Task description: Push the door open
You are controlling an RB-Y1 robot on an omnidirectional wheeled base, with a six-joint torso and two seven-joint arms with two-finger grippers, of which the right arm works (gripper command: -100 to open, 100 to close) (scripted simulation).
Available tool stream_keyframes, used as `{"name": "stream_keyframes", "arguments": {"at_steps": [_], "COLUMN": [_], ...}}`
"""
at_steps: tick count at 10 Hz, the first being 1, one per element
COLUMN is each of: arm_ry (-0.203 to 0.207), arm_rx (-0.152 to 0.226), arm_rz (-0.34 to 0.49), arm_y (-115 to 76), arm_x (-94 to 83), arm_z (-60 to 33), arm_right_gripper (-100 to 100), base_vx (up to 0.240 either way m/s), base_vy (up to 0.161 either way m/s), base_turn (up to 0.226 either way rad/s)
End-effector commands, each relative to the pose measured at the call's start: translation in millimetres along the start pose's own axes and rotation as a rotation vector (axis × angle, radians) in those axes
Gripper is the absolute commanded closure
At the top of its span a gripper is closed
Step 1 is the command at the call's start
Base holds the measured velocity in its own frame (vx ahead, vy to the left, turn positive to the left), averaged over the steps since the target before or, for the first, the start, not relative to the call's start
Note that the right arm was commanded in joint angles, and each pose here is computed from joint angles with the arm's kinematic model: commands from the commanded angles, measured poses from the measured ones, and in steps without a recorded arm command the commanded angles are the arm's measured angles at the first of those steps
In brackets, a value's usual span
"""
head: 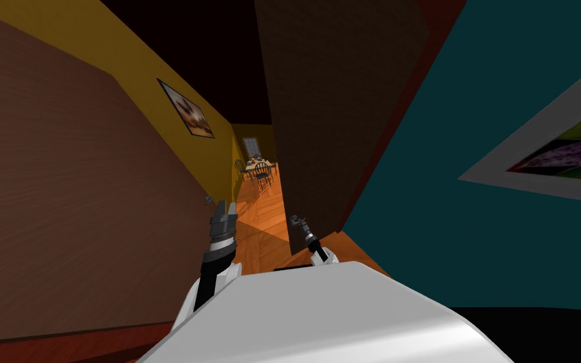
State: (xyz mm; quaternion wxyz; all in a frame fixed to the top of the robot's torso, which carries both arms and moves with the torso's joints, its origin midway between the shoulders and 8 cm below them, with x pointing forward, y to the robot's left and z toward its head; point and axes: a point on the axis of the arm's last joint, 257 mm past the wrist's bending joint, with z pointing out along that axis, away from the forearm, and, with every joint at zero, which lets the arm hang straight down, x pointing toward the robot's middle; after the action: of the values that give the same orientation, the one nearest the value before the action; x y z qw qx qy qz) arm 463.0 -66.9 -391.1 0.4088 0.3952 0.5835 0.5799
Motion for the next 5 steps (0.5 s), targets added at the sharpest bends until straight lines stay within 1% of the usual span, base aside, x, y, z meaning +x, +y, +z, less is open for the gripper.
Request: {"name": "stream_keyframes", "arguments": {"at_steps": [1, 4, 5], "arm_ry": [0.0, 0.0, -0.021], "arm_rx": [0.007, 0.007, 0.014], "arm_rz": [-0.001, -0.001, -0.013], "arm_y": [-2.9, -2.9, -5.6], "arm_x": [-0.3, -0.3, -15.1], "arm_z": [-1.9, -1.9, -4.5], "arm_right_gripper": [100, 100, 100], "base_vx": [-0.023, -0.008, 0.09], "base_vy": [-0.015, -0.004, 0.07], "base_turn": [0.01, -0.001, -0.019]}}
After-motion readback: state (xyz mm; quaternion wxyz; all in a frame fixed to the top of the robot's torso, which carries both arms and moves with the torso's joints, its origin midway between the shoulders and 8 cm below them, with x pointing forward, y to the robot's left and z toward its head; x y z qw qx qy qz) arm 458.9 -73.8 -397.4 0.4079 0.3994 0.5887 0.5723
